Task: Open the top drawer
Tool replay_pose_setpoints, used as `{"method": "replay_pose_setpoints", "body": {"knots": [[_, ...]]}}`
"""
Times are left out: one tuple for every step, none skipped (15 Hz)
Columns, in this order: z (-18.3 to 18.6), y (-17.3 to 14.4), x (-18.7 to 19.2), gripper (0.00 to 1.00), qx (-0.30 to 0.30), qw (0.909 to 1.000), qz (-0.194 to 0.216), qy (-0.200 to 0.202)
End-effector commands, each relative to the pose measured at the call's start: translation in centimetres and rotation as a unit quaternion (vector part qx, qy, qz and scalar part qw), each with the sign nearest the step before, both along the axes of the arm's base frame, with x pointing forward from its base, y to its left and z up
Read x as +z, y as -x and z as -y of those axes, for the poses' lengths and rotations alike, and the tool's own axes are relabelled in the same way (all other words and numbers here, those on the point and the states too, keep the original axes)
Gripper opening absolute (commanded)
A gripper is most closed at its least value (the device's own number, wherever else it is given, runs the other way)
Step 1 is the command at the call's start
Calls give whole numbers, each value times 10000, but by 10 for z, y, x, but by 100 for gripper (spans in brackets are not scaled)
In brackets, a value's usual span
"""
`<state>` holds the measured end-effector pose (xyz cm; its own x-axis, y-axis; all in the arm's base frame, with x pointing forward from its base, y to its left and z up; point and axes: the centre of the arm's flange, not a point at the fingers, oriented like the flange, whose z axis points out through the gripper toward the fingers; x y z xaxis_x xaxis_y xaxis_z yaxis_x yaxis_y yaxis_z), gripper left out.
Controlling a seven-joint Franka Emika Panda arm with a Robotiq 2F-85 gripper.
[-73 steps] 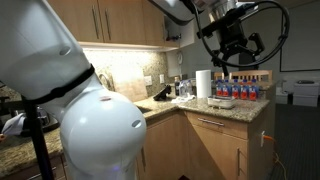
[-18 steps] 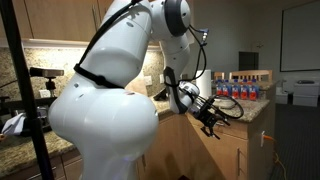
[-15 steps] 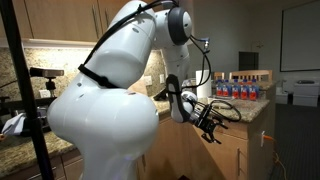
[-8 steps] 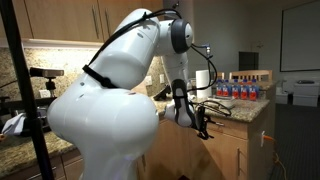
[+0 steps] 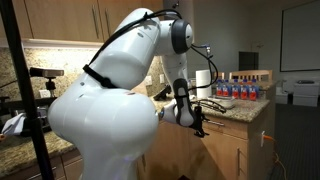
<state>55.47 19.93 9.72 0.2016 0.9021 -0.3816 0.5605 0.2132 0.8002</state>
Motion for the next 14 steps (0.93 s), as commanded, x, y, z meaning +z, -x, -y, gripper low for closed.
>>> {"method": "replay_pose_setpoints", "body": {"knots": [[-3, -3, -7, 100, 211, 9973, 680, -165], [-6, -3, -11, 100, 378, 9941, 995, -190], [-8, -4, -12, 100, 510, 9907, 1244, -216], [-9, -3, -17, 100, 641, 9859, 1520, -264], [-8, -2, -21, 100, 709, 9806, 1793, -347], [-4, 2, -28, 100, 789, 9745, 2049, -464], [-2, 9, -33, 100, 830, 9677, 2305, -591], [1, 19, -37, 100, 895, 9600, 2552, -729], [4, 26, -41, 100, 956, 9516, 2785, -879], [6, 31, -45, 100, 907, 9436, 2991, -1089], [7, 36, -49, 100, 945, 9336, 3225, -1239], [6, 40, -51, 100, 1008, 9238, 3418, -1401], [6, 43, -52, 100, 1015, 9143, 3602, -1552], [3, 41, -49, 100, 1112, 9032, 3783, -1694]]}}
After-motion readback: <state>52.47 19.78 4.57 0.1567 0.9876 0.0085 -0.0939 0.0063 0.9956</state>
